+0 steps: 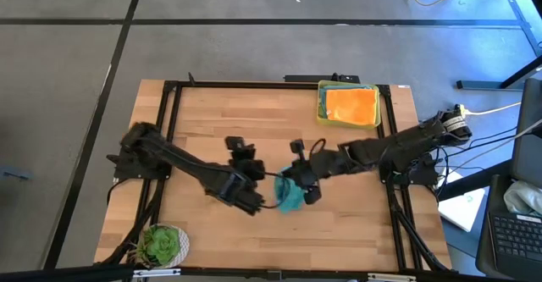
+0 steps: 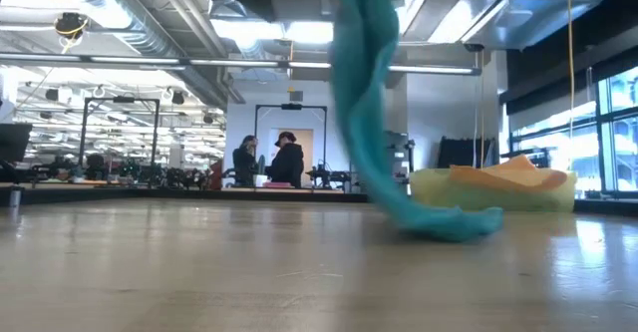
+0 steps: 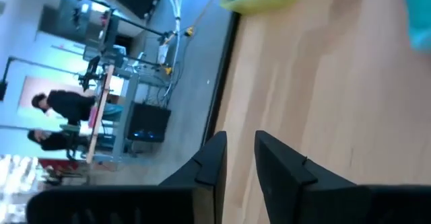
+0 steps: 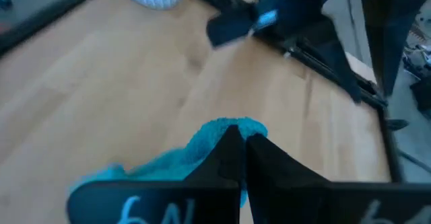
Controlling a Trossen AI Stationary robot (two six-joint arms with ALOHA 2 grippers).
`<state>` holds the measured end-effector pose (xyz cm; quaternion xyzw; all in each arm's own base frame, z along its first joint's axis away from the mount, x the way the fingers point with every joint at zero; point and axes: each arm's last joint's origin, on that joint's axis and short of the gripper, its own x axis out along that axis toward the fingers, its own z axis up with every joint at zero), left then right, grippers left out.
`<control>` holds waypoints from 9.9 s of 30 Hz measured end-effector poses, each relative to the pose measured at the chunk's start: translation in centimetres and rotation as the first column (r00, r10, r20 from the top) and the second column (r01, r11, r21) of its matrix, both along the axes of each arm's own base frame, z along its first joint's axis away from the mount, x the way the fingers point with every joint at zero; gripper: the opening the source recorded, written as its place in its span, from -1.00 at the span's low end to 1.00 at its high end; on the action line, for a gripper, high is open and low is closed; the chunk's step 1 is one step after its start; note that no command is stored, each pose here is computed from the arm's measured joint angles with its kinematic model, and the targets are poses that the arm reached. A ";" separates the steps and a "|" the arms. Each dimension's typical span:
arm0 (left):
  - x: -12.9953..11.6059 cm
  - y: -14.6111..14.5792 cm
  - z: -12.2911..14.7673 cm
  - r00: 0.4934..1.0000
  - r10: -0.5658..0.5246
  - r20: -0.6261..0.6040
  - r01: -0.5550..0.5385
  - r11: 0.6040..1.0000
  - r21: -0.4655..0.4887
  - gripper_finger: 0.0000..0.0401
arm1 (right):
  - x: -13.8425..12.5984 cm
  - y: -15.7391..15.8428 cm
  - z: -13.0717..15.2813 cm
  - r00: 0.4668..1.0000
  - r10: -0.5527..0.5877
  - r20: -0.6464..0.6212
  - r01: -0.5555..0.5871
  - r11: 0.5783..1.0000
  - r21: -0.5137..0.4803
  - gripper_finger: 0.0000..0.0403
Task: Fold microfiber towels
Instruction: Fold the blue microfiber cloth
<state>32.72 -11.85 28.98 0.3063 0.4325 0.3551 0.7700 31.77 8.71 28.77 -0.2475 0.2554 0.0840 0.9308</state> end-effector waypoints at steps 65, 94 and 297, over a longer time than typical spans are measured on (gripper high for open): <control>6.1 2.3 -14.1 0.979 -0.018 0.205 0.185 0.509 -0.840 -0.58 | -7.5 6.3 -15.6 0.873 0.187 -0.450 -0.019 0.936 0.352 -0.95; 4.0 16.0 -17.3 0.949 0.262 -0.173 -0.313 0.831 -0.460 -0.58 | -5.0 1.3 -15.1 0.948 -0.134 -0.290 0.134 0.991 -0.020 0.12; -3.4 2.3 -14.2 0.904 -0.418 -0.088 0.182 0.564 -0.805 -0.38 | -5.8 5.2 -16.0 0.918 0.049 -0.393 0.005 0.991 0.136 0.00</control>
